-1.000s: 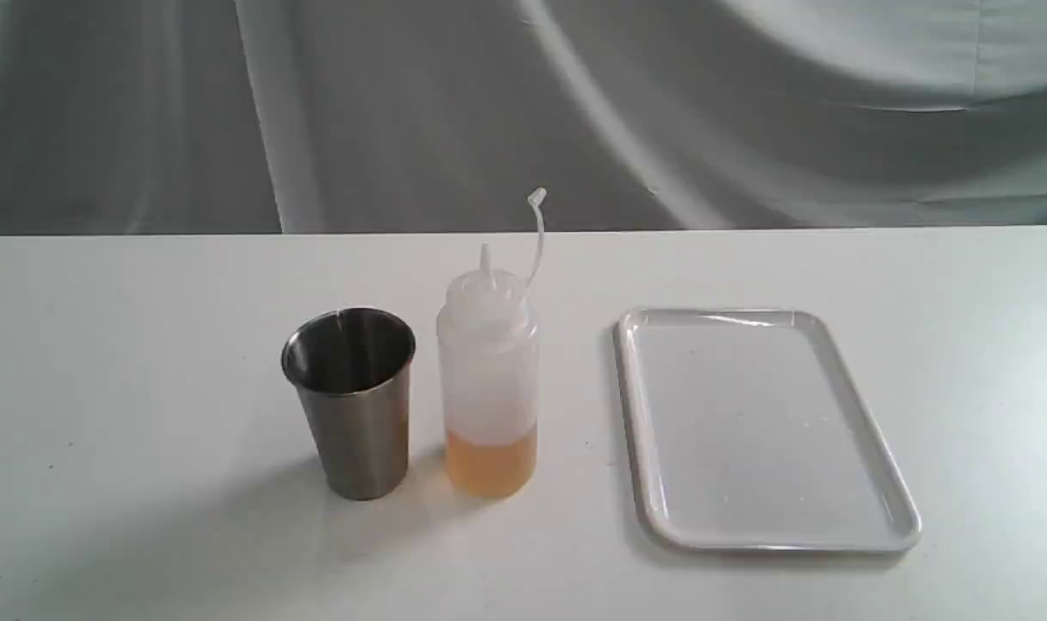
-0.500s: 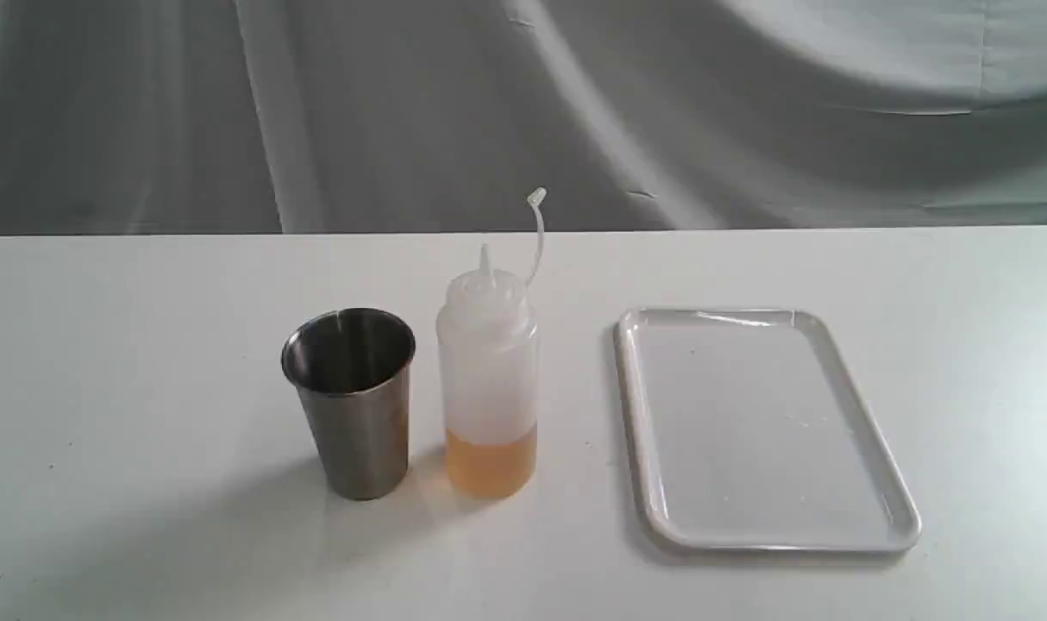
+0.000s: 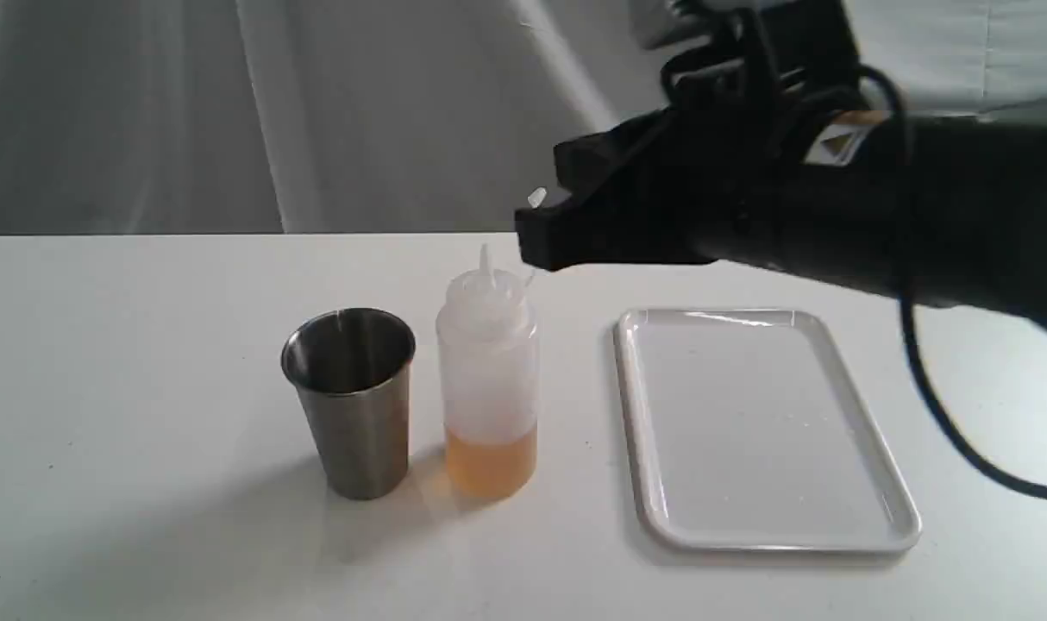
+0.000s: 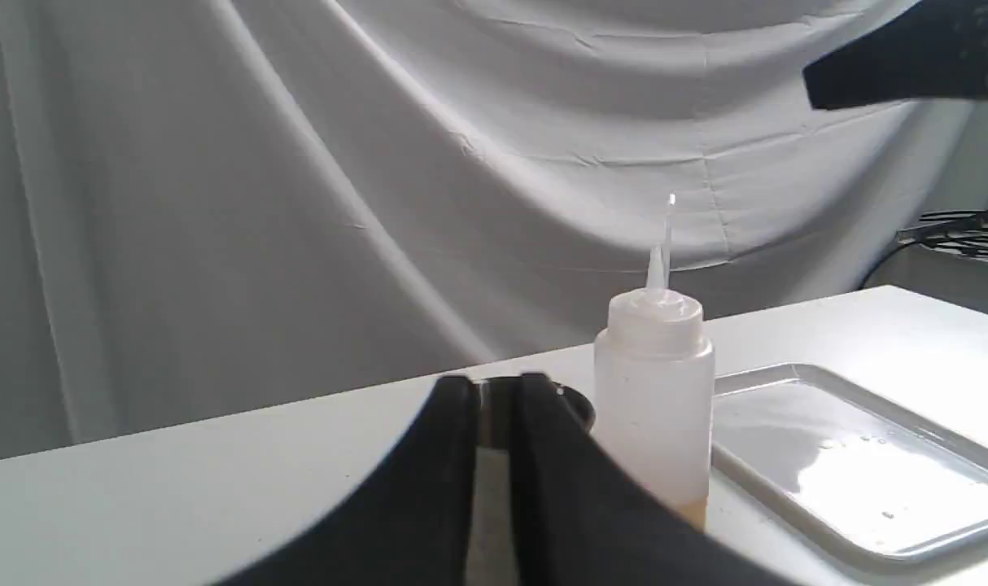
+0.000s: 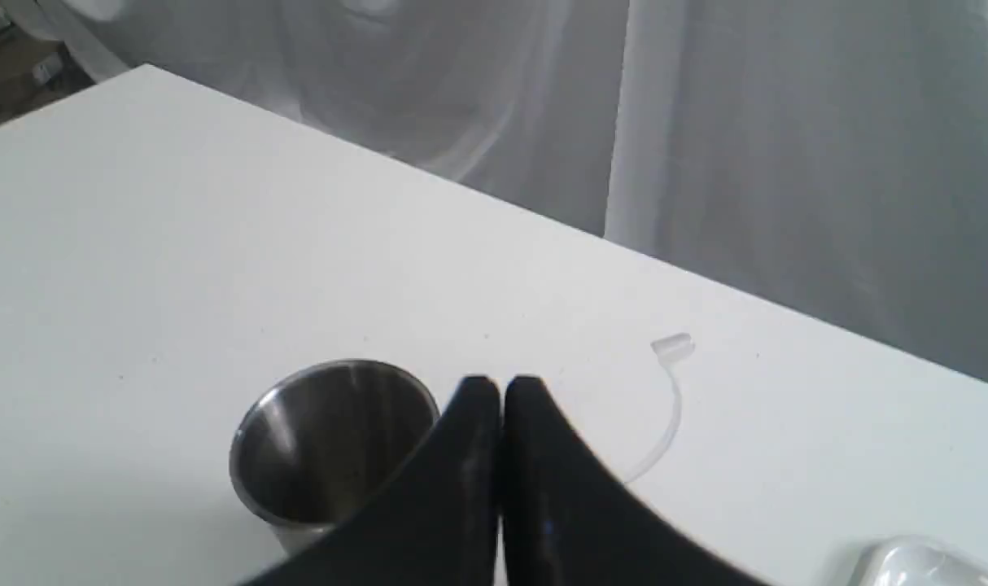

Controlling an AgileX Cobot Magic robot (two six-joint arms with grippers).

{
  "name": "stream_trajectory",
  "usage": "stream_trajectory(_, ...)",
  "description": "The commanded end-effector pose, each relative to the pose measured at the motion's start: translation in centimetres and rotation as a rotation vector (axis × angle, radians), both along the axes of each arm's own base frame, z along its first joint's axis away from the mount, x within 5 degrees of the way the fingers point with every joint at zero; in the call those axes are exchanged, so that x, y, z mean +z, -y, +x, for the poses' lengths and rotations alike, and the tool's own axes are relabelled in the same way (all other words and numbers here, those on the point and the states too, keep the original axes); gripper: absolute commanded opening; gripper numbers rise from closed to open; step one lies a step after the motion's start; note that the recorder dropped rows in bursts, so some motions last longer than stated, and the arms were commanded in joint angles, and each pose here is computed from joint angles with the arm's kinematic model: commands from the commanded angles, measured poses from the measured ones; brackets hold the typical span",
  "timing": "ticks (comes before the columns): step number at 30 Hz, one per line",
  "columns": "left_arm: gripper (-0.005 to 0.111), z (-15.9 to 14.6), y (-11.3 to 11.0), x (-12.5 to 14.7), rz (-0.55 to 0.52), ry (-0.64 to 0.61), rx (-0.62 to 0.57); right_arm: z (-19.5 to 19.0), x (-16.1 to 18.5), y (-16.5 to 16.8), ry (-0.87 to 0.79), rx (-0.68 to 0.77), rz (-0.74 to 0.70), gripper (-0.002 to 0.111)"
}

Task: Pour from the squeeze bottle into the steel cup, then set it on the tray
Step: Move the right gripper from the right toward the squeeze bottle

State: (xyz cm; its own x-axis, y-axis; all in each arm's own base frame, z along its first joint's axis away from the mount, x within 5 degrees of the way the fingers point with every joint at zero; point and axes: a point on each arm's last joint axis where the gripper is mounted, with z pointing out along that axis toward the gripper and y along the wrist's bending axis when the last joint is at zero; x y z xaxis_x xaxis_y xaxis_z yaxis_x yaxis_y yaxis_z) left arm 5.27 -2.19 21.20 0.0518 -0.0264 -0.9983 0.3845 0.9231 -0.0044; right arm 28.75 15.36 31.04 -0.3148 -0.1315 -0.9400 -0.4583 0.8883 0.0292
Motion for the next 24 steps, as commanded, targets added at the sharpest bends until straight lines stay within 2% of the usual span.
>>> stream_trajectory(1, 0.008, 0.1, 0.0, -0.1, 0.003, 0.002, 0.002, 0.8, -1.1, -0.6, -0.006, -0.008, -0.009, 0.000)
stream_trajectory(17, 0.008, 0.1, 0.0, -0.1, 0.003, 0.002, 0.002, 1.4, -1.1, -0.5, 0.046, -0.028, -0.018, 0.000)
stream_trajectory(19, 0.008, 0.1, 0.0, -0.1, 0.003, 0.002, 0.002, 1.3, -1.3, -0.5, 0.113, 0.002, -0.079, 0.000)
stream_trajectory(24, 0.008, 0.1, 0.0, -0.1, 0.003, 0.002, 0.002, 0.9, -2.3, -0.6, 0.114, 0.008, -0.009, 0.000)
